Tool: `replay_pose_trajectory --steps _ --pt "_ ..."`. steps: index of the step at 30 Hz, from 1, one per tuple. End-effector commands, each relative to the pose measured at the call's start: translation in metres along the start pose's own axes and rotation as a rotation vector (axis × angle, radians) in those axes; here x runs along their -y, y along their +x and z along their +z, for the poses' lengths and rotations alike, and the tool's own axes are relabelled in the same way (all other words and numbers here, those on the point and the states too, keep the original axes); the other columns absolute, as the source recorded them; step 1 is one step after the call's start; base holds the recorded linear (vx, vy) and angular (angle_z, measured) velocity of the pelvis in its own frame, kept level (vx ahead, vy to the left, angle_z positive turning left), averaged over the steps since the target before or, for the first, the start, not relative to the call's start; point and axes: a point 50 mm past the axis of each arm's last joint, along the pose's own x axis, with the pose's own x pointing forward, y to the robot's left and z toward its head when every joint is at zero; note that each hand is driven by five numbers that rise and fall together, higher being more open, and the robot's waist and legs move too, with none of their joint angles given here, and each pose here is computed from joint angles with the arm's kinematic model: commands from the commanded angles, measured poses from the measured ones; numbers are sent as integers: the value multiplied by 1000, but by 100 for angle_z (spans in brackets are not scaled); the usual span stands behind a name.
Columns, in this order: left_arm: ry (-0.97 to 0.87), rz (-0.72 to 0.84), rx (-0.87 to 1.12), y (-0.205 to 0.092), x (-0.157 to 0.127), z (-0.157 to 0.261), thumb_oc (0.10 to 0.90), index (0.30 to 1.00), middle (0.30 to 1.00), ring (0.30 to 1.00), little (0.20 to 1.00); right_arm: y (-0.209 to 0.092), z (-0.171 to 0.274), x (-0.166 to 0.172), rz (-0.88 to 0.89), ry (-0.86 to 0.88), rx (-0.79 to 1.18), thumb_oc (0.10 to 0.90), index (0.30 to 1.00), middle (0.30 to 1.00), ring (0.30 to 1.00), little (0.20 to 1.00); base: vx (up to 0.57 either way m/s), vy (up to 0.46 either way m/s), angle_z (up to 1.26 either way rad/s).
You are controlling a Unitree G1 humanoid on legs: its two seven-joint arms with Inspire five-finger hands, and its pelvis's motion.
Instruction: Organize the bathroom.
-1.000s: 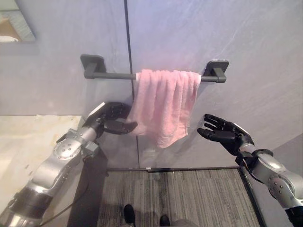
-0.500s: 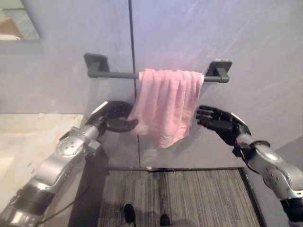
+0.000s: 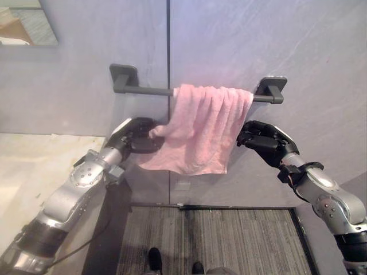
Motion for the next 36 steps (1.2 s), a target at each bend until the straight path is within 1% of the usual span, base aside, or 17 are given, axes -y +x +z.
replay_pose_trajectory --steps 1,4,5,6,7,15,20,29,36 --pt "26 280 339 10 -38 73 400 300 300 300 300 3 77 -17 71 -27 391 400 300 300 300 300 0 0 0" --pt "-2 372 339 5 -45 68 400 300 300 300 300 1 76 -12 34 -38 396 400 300 300 300 300 0 0 0" --pt "-14 440 330 2 -52 62 400 300 300 300 300 0 74 -9 14 -38 395 400 300 300 300 300 30 -2 2" --pt "-19 458 329 0 -53 61 400 300 300 300 300 -1 74 -8 5 -39 395 400 300 300 300 300 45 4 5" --pt "-25 522 320 -5 -58 55 400 300 300 300 300 -4 73 -4 -22 -41 395 400 300 300 300 300 37 10 7" --pt "-109 713 324 -29 -67 33 400 300 300 300 300 -18 61 10 -113 -3 376 400 300 300 300 300 26 14 2" --pt "-116 738 307 -38 -67 26 400 300 300 300 300 -28 55 17 -151 26 365 400 300 300 300 300 22 8 1" --pt "-81 733 312 -37 -66 27 400 300 300 300 300 -33 54 19 -142 45 367 400 300 300 300 300 0 0 0" --pt "-39 625 249 -28 -59 23 400 300 300 300 300 -32 54 17 -118 52 366 400 300 300 300 300 0 0 0"
